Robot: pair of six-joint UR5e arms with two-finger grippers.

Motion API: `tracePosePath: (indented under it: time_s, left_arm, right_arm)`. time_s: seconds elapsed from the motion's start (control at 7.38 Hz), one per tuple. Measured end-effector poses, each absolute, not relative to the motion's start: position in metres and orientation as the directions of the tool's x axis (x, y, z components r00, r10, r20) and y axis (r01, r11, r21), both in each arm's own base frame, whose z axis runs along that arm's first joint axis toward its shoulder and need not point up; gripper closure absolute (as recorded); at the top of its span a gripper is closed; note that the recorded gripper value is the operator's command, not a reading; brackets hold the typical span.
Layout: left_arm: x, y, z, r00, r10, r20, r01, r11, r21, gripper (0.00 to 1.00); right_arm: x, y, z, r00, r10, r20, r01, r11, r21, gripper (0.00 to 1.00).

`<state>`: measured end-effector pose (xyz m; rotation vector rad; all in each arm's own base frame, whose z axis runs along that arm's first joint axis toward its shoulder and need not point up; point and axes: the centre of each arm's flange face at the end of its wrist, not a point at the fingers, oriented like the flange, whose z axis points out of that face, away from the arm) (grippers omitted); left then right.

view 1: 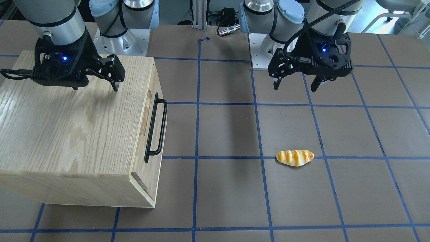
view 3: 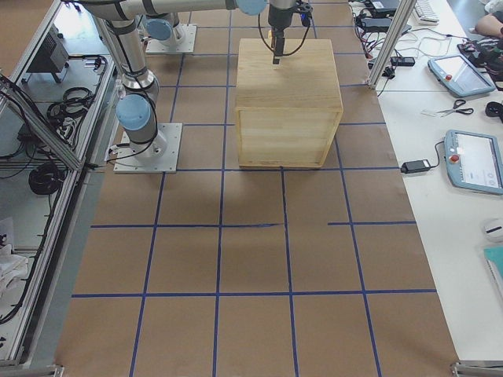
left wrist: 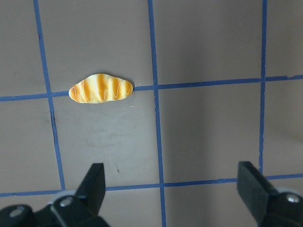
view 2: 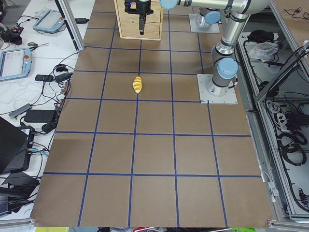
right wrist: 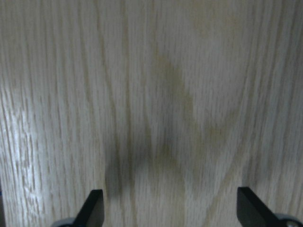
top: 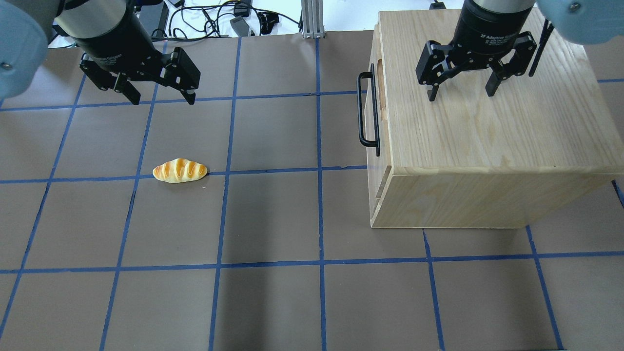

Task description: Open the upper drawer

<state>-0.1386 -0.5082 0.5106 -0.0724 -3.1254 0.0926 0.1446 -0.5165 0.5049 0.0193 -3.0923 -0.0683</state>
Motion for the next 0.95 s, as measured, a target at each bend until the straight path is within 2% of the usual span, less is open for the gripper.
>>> tracePosePath:
  time_s: [0.95]
  left_arm:
    - [-0.207, -0.557, 0.45, -0.973, -0.097, 0.208, -0.113, 0.992, -0.064, 0.0]
  right_arm:
    - [0.145, -0.516, 0.505, -0.999, -0.015, 0.048, -0.013, 0.999, 0.045, 0.0]
